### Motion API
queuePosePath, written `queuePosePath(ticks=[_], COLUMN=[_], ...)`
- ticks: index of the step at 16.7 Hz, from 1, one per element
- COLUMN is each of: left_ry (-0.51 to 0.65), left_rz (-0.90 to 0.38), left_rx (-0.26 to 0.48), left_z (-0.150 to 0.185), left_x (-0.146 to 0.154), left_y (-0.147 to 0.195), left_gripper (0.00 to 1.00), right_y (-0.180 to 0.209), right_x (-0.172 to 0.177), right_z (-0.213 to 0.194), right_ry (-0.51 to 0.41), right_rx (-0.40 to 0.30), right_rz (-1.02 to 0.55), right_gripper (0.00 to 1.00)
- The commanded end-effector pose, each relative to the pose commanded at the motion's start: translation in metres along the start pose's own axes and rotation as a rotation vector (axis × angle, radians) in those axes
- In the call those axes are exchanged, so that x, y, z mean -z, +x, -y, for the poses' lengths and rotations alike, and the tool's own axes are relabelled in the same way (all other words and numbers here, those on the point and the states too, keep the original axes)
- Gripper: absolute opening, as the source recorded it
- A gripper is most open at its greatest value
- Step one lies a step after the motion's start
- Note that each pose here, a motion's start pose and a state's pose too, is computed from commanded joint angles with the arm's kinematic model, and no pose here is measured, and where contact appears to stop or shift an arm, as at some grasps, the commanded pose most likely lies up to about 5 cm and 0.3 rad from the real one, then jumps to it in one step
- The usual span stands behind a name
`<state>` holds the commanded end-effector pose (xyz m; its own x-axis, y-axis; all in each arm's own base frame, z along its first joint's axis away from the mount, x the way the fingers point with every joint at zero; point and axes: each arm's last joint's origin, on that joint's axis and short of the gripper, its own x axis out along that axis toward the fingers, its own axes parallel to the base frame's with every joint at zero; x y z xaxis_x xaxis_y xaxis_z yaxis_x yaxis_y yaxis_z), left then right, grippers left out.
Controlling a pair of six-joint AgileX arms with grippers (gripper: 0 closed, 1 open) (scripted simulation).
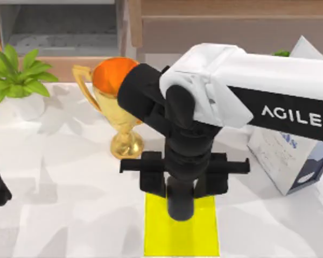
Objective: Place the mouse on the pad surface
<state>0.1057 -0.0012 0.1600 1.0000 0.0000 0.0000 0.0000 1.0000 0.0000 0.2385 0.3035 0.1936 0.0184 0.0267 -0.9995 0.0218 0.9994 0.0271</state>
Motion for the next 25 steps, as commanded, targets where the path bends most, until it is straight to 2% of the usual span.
queuePosePath(ticks=[2, 9, 25], left_ry=[0.0, 0.0, 0.0], left_rz=[0.0, 0.0, 0.0], left_rx=[0.0, 0.0, 0.0], left_z=[0.0, 0.0, 0.0], left_x=[0.0, 0.0, 0.0], left_y=[0.0, 0.0, 0.0], left_gripper=[1.0, 1.0, 1.0], right_y=[0.008, 0.009, 0.041], right_x=[0.0, 0.0, 0.001], right_z=[0.002, 0.002, 0.0], right_ry=[0.013, 0.016, 0.012], right_rx=[0.024, 0.021, 0.001], right_rz=[0.003, 0.004, 0.02], right_gripper=[0.0, 0.0, 0.0])
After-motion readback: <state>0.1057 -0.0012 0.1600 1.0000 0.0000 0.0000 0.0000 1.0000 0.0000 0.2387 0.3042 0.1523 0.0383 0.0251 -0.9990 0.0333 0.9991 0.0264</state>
